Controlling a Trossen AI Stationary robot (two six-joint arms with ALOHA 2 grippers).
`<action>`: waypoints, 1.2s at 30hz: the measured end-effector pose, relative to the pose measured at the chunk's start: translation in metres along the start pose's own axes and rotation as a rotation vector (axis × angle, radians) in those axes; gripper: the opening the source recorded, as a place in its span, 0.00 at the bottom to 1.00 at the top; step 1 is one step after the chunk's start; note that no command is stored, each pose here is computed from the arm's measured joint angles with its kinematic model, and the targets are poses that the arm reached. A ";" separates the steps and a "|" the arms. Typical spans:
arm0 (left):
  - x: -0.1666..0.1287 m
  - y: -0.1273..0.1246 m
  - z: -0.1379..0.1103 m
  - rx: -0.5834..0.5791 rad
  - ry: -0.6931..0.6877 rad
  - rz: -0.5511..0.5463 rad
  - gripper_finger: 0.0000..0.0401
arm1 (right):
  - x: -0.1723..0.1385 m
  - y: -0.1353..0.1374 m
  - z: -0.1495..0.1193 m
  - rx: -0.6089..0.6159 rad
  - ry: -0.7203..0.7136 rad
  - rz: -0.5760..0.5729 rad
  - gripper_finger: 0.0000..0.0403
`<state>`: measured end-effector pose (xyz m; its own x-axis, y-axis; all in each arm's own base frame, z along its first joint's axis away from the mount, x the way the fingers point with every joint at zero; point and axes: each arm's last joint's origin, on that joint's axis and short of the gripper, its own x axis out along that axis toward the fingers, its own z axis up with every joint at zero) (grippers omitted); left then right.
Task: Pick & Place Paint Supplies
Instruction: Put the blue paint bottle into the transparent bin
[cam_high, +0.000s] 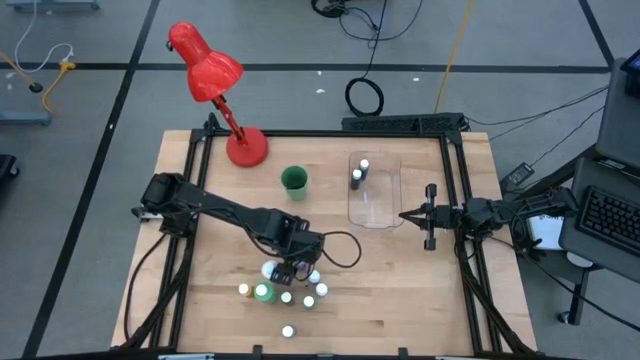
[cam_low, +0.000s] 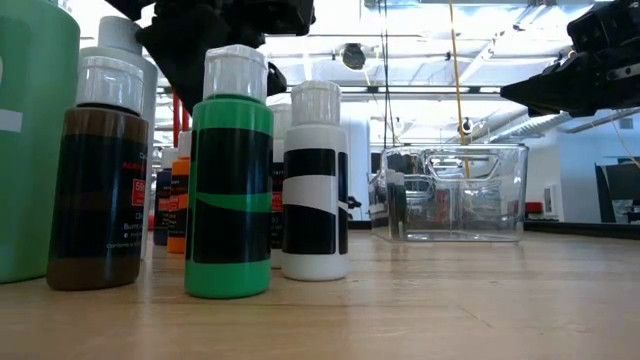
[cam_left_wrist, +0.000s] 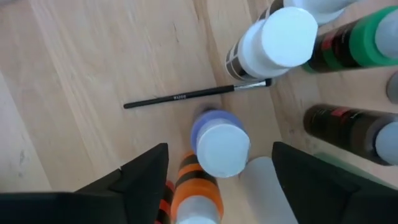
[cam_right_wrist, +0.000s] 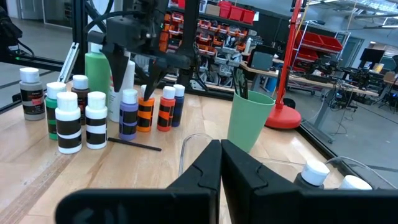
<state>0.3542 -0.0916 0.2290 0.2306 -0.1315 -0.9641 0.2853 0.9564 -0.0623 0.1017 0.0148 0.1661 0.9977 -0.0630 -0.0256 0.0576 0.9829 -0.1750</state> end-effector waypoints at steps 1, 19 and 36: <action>0.000 0.000 0.000 -0.006 -0.003 0.000 0.69 | 0.000 0.000 0.000 0.000 0.000 0.000 0.01; 0.000 0.001 0.003 -0.001 -0.035 0.029 0.50 | 0.000 0.000 0.000 0.000 0.000 0.000 0.01; -0.028 0.004 0.014 0.073 -0.046 0.036 0.22 | 0.000 0.000 0.000 0.000 0.000 0.000 0.01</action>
<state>0.3623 -0.0879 0.2594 0.2842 -0.1113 -0.9523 0.3430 0.9393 -0.0074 0.1017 0.0148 0.1660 0.9977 -0.0630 -0.0256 0.0576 0.9829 -0.1750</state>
